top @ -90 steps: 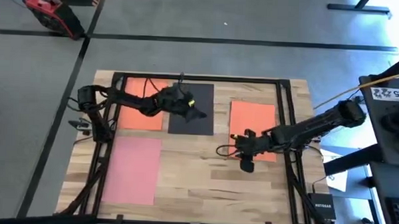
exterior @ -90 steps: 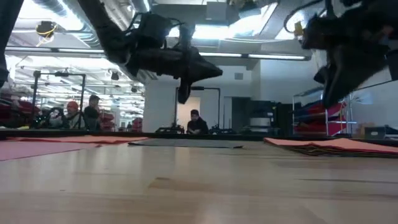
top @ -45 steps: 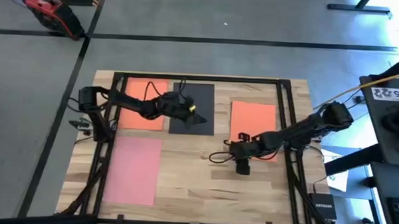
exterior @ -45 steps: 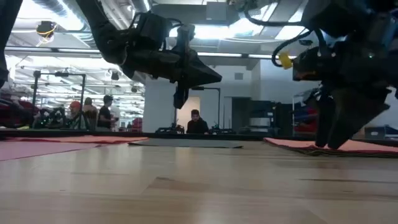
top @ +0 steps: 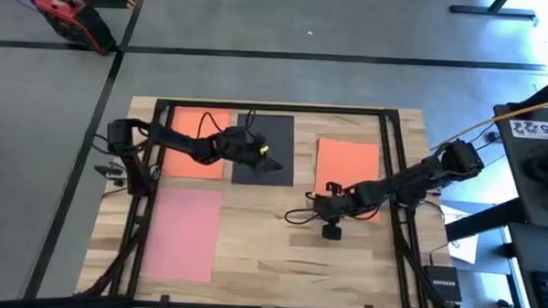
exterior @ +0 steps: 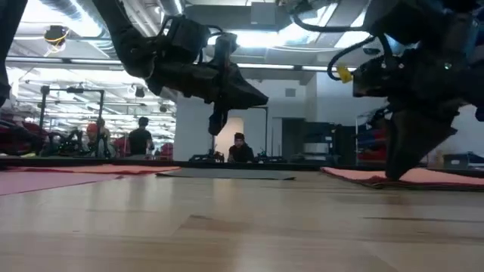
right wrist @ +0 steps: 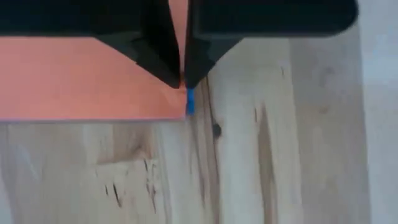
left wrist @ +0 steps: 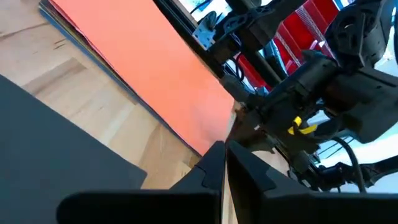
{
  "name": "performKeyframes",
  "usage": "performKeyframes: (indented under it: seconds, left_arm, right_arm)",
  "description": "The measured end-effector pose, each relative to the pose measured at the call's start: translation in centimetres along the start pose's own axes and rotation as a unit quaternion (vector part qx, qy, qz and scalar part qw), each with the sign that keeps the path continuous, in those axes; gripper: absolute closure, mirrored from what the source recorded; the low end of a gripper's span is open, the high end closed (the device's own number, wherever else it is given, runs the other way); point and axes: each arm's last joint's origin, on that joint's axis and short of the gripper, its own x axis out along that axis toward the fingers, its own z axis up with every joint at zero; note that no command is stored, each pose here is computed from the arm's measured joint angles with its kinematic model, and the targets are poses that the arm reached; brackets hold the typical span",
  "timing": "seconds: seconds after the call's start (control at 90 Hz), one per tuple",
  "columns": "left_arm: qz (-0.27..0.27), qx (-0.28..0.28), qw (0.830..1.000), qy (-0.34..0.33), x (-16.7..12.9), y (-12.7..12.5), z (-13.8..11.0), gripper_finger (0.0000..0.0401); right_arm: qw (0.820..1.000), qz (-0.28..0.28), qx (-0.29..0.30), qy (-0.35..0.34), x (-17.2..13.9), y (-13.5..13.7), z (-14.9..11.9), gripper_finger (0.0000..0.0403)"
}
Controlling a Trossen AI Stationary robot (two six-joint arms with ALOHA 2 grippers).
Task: Organize paper
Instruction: Stack the orange color paper on top of the other orange color paper
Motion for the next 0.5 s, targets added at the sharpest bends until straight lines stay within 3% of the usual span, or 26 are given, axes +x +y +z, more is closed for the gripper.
performKeyframes:
  seconds: [0.5]
  left_arm:
    - [-0.007, 0.012, 1.000, 0.003, 0.0, -0.1, 0.0, 0.0401]
  right_arm:
    - [0.999, 0.002, 0.018, -0.031, -1.1, 0.5, 1.7, 0.0392]
